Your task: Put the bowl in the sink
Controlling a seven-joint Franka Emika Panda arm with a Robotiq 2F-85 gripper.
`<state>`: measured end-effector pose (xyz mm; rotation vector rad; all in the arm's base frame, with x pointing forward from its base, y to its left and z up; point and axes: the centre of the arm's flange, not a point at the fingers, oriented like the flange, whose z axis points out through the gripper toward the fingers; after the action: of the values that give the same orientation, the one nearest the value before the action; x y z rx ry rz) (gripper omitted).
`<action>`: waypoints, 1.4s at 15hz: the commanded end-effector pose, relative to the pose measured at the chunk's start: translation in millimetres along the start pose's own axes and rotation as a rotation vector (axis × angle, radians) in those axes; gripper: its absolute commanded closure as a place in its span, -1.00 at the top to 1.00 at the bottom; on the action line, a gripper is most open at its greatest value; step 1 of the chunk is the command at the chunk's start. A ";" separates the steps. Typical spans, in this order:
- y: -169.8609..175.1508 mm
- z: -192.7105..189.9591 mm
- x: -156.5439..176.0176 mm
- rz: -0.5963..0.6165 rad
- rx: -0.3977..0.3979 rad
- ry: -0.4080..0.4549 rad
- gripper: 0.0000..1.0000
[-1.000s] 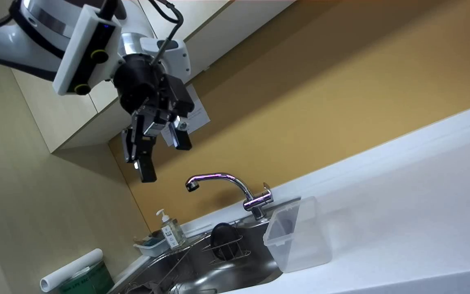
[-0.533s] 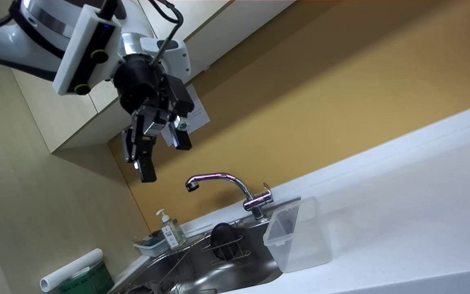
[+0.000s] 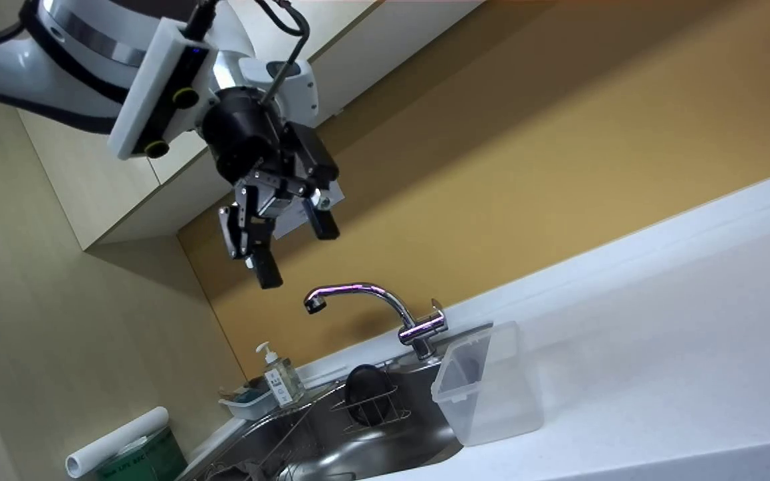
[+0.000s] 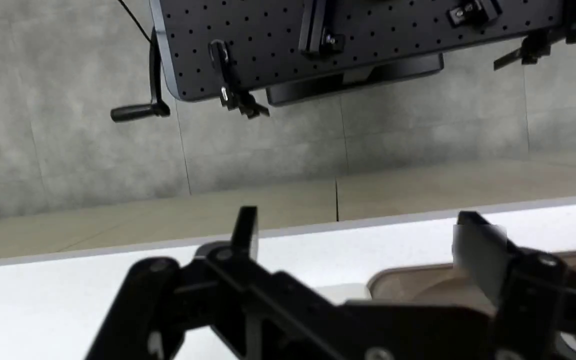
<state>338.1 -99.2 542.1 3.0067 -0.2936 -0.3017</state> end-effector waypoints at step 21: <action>-44.4 58.2 140.3 -0.260 0.007 0.241 1.00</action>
<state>448.3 -98.8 474.7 3.0506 0.0433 0.0583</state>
